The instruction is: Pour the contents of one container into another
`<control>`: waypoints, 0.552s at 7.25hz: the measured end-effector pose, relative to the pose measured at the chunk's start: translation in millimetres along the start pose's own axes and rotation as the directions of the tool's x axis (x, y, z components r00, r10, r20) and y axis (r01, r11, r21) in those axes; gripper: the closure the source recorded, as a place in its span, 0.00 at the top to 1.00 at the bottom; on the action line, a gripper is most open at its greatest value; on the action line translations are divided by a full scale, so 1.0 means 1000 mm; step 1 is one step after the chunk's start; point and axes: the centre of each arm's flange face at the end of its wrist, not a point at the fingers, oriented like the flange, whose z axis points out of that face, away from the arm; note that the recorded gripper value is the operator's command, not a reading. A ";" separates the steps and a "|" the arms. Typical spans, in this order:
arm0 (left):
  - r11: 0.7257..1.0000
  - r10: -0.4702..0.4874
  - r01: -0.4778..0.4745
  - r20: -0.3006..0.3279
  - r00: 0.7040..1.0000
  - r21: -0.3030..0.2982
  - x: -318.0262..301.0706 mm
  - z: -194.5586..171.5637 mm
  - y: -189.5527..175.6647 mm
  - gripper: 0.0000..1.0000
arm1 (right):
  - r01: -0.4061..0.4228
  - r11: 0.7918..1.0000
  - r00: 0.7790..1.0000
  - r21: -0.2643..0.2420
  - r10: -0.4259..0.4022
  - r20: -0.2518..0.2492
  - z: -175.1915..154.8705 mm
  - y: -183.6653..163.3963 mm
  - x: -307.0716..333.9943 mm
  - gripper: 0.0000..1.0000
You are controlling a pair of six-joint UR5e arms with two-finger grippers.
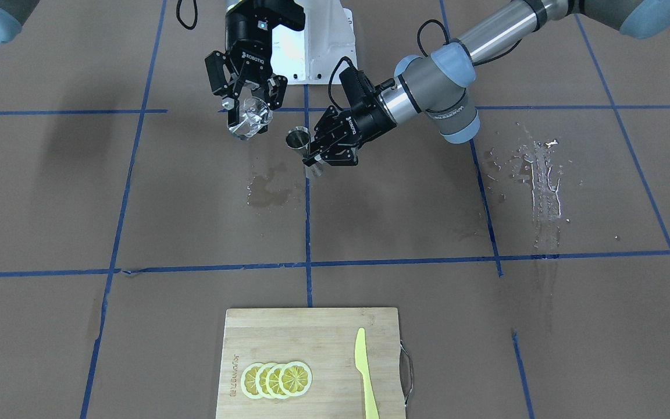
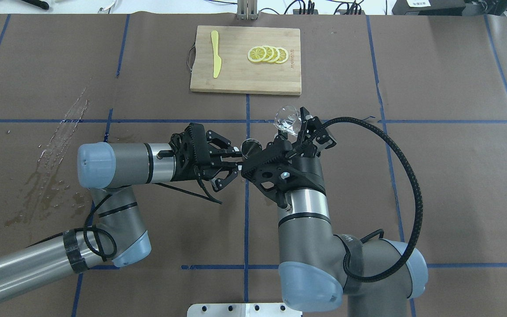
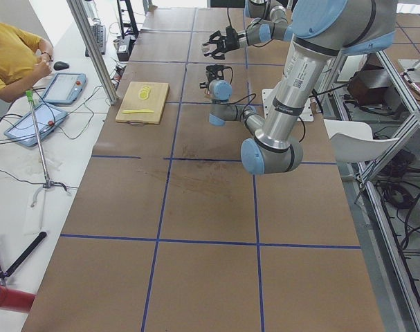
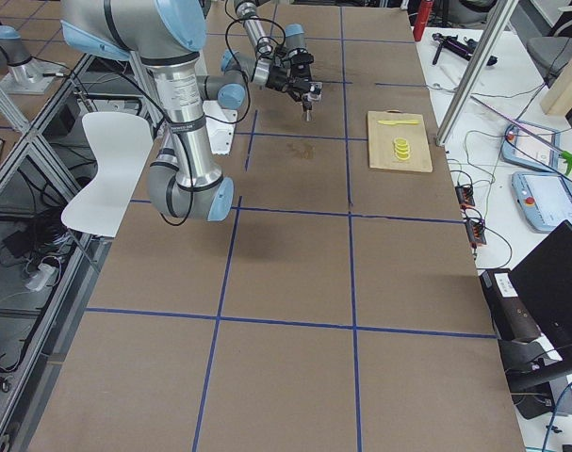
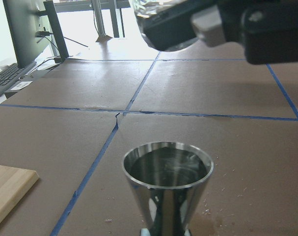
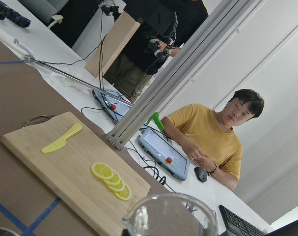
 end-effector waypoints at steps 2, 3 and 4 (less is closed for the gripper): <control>1.000 -0.011 0.011 0.009 1.000 0.008 -0.004 -0.005 0.002 0.00 | 0.011 1.000 0.998 -0.009 -0.012 -0.055 0.025 0.006 0.019 0.00; 1.000 -0.019 0.019 0.015 1.000 0.014 -0.007 -0.007 0.002 0.00 | 0.016 1.000 0.998 -0.016 -0.017 -0.068 0.034 0.006 0.026 0.00; 0.999 -0.032 0.031 0.024 0.999 0.015 -0.012 -0.011 0.003 0.00 | 0.022 0.999 0.997 -0.024 -0.024 -0.069 0.039 0.006 0.030 0.00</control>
